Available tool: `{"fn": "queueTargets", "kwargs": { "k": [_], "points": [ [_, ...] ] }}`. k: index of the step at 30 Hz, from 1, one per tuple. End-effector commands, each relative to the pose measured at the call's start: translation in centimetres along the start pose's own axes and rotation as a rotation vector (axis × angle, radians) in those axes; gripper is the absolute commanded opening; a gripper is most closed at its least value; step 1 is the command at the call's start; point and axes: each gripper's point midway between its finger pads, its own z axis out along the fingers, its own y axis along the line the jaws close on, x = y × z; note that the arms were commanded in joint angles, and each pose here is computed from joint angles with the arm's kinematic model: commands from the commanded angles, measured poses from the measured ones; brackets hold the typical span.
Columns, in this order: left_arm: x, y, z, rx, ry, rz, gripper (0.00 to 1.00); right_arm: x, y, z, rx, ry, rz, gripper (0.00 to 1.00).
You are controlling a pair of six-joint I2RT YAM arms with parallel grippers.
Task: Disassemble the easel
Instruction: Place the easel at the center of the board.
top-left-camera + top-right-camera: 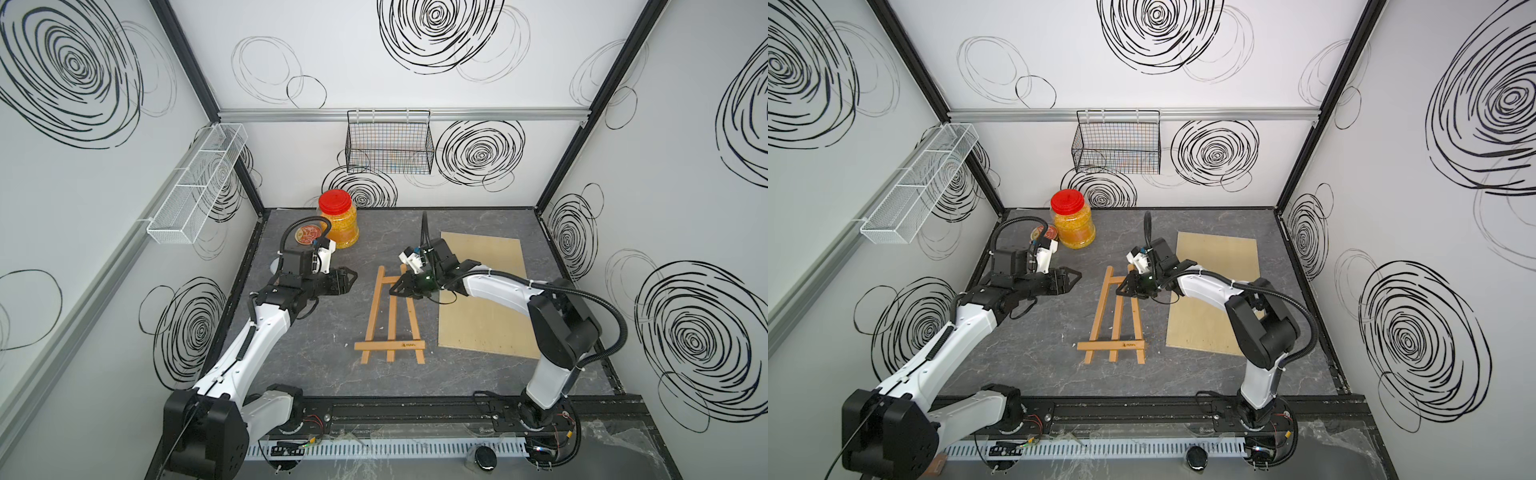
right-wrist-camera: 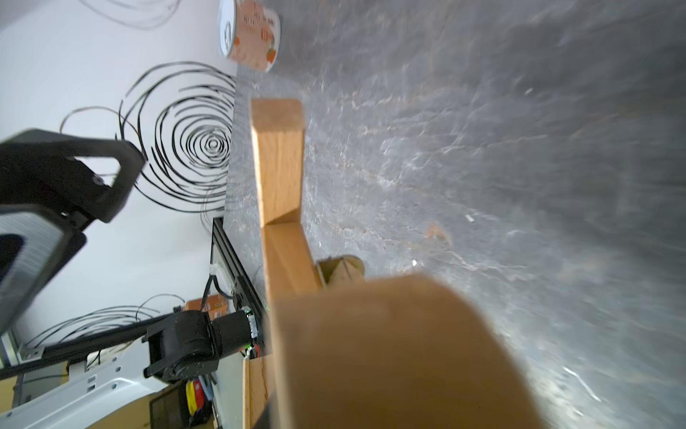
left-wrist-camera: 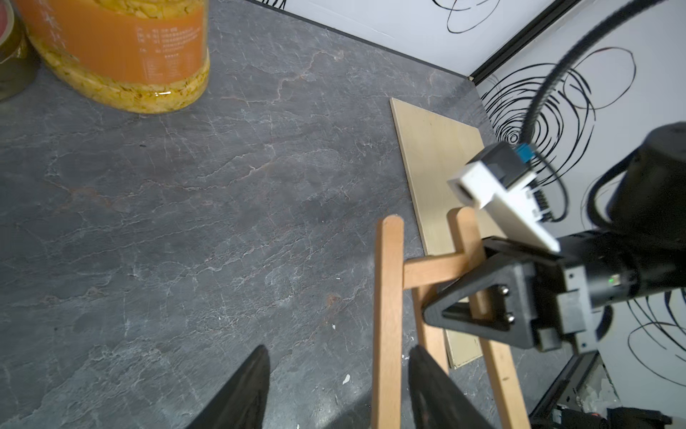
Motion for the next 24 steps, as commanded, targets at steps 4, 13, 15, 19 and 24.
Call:
{"fn": "queueTargets", "kwargs": {
  "k": [4, 13, 15, 19, 24],
  "points": [
    [0.0, 1.2, -0.8, 0.021, -0.045, -0.044, 0.62, -1.0, 1.8, 1.4, -0.121, 0.008, -0.022, 0.05],
    [2.9, 3.4, -0.1, 0.002, 0.0, -0.108, 0.62, 0.7, -2.6, 3.0, -0.1, 0.045, 0.039, 0.06],
    [3.4, 3.9, 0.1, 0.0, 0.007, -0.12, 0.62, 0.9, -3.5, 3.1, -0.092, 0.047, 0.056, 0.07],
    [4.5, 4.7, 0.6, -0.009, 0.024, -0.137, 0.62, 1.2, -4.9, 3.2, -0.066, 0.047, 0.068, 0.12],
    [5.3, 5.2, 1.2, -0.008, 0.046, -0.155, 0.62, 1.5, -6.3, 3.2, -0.023, 0.048, 0.073, 0.16]
  ]
}}
